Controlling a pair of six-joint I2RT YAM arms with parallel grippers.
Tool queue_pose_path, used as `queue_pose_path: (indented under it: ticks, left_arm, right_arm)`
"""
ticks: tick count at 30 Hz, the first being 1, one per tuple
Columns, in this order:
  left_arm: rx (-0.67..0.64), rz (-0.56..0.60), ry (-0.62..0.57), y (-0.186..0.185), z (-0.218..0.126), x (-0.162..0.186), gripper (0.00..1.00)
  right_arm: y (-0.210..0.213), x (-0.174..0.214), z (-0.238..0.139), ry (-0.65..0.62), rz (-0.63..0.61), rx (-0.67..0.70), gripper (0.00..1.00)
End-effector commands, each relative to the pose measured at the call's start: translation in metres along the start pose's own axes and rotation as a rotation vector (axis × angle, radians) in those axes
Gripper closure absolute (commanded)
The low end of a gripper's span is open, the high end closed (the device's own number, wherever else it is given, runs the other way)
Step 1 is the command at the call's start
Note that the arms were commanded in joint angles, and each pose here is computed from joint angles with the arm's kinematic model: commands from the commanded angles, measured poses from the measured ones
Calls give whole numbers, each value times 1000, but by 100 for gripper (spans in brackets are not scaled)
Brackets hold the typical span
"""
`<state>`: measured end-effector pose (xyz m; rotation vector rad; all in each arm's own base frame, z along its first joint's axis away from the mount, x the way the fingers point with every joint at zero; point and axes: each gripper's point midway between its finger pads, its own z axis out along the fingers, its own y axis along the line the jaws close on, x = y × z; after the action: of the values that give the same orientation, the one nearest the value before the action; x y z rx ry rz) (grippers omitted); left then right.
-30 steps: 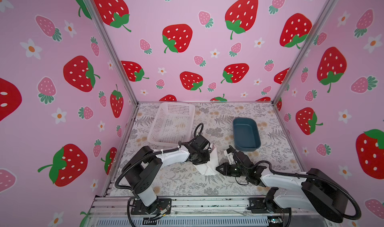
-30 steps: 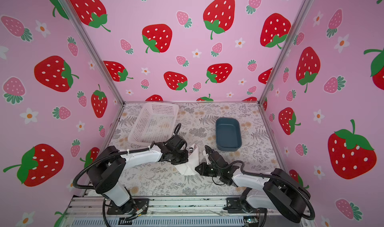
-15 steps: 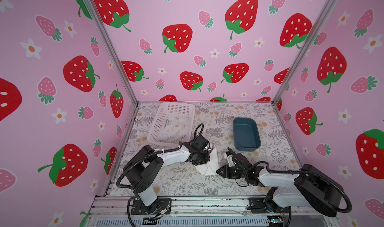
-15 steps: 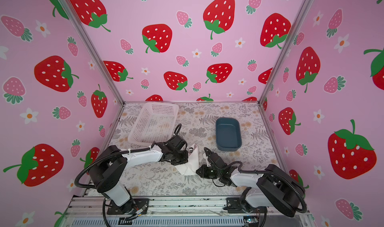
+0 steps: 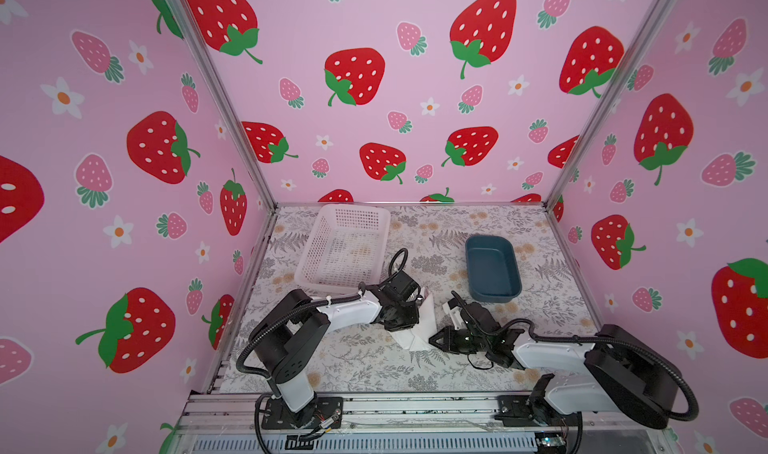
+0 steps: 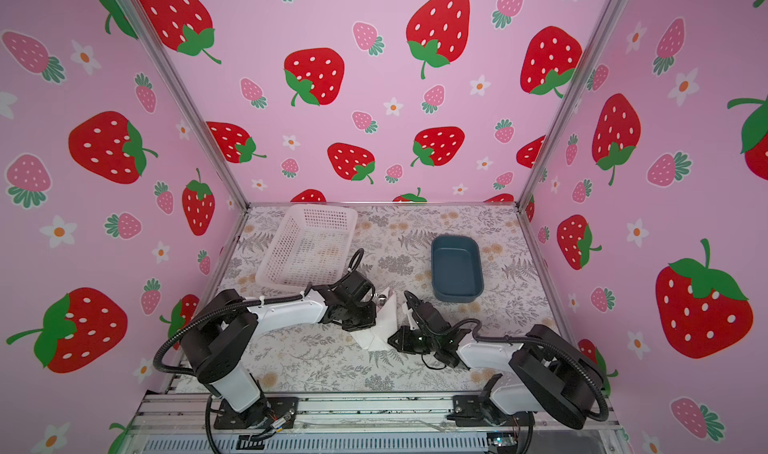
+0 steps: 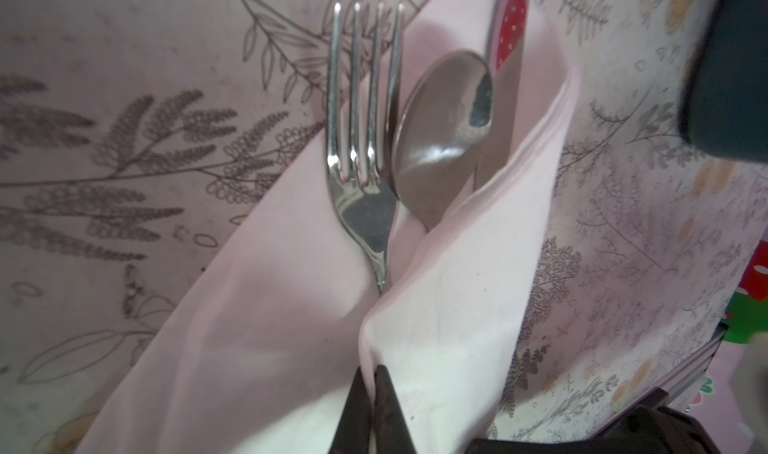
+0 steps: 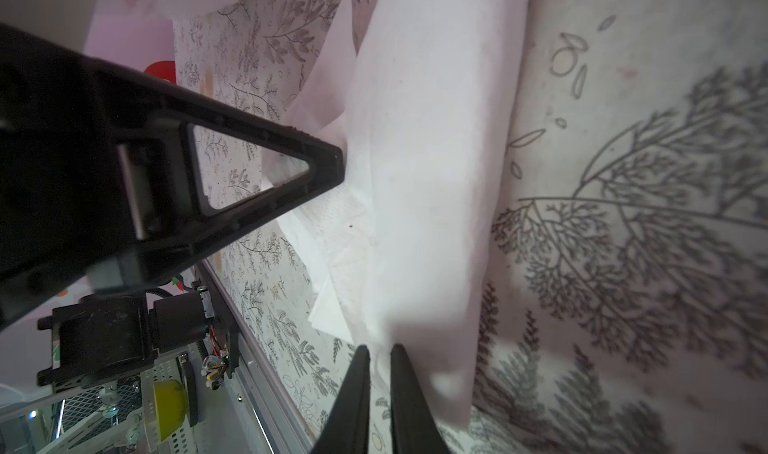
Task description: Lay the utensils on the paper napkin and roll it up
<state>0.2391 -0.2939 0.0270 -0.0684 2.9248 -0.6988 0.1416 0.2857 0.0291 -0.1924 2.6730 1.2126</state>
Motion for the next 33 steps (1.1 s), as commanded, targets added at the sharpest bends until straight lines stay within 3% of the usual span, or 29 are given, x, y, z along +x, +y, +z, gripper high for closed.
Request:
queue_pose_path:
  ticks: [1,10,17,33]
  left_arm:
    - [-18,6,-15,-1,0,-6,93]
    - [-25,7,-13,2,0,-5,93]
    - [-28,9,-15,1,-1,-7,93]
    - [-19,13,-21,0,-4,-7,90]
  right_arm:
    - [-11,4,6,16,22,38,87]
    - [9,-6,-6,-36,2,-22,84]
    - [28,-6,-2,-1,-38,-84,83]
    - [8,4,20,44,-30,22,85]
